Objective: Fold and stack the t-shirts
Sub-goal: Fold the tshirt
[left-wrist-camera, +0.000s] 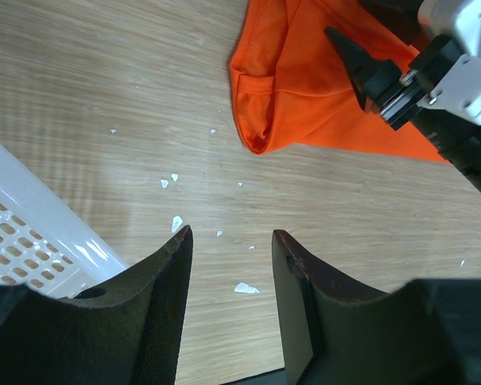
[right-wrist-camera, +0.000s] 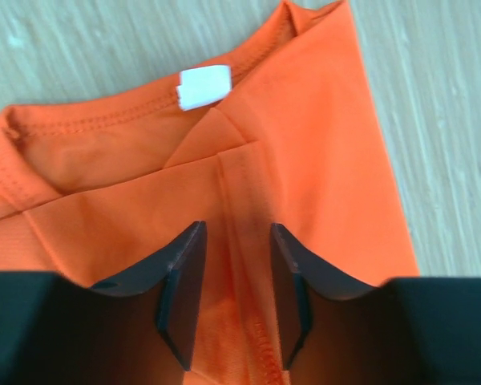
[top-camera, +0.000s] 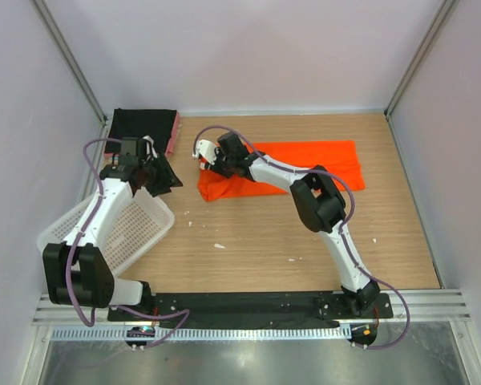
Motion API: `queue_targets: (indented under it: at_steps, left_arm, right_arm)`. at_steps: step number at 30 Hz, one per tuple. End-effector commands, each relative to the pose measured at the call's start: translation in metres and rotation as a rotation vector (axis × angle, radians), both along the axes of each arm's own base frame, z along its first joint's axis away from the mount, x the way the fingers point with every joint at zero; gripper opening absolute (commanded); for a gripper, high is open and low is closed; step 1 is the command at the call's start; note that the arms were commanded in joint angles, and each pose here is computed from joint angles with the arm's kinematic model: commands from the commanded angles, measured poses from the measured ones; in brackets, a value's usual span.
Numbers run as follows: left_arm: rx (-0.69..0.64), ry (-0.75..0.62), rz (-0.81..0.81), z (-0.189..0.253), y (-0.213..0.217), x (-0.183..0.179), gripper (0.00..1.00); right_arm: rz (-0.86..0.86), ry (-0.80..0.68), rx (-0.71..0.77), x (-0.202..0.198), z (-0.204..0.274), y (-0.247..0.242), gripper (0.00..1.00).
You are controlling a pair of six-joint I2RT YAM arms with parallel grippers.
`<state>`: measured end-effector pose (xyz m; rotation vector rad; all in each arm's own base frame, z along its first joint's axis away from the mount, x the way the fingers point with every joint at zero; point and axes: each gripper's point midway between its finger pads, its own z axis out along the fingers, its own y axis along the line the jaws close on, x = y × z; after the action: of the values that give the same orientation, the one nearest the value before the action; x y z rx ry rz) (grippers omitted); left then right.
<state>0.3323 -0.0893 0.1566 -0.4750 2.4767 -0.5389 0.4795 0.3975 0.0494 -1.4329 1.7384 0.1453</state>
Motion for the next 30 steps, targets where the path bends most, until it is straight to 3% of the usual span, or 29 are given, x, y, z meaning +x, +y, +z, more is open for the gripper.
queue_targets:
  at_steps: [1, 6, 9, 11, 23, 30]
  left_arm:
    - [-0.009, -0.037, -0.023, 0.004, -0.001, 0.002, 0.46]
    - [-0.015, -0.038, -0.028, 0.005, -0.003, 0.004, 0.46]
    - [-0.013, -0.036, -0.028, 0.003, -0.002, 0.003, 0.46]
    - [-0.016, -0.035, -0.031, 0.003, -0.003, 0.004, 0.46]
    - [-0.023, -0.030, -0.037, 0.001, -0.005, 0.003, 0.46]
    - [-0.016, -0.027, -0.033, -0.001, -0.003, 0.003, 0.46]
  right_arm:
    - [-0.018, -0.119, 0.045, 0.018, 0.029, 0.017, 0.42]
    - [-0.081, -0.181, 0.047, 0.032, 0.033, 0.017, 0.28]
    - [-0.123, -0.206, 0.050, 0.041, 0.037, 0.015, 0.07]
    - [-0.135, -0.213, 0.061, 0.043, 0.040, 0.016, 0.01]
    - [-0.254, -0.286, 0.225, 0.057, 0.078, 0.015, 0.01]
    - [-0.315, -0.262, 0.273, 0.063, 0.076, 0.005, 0.01]
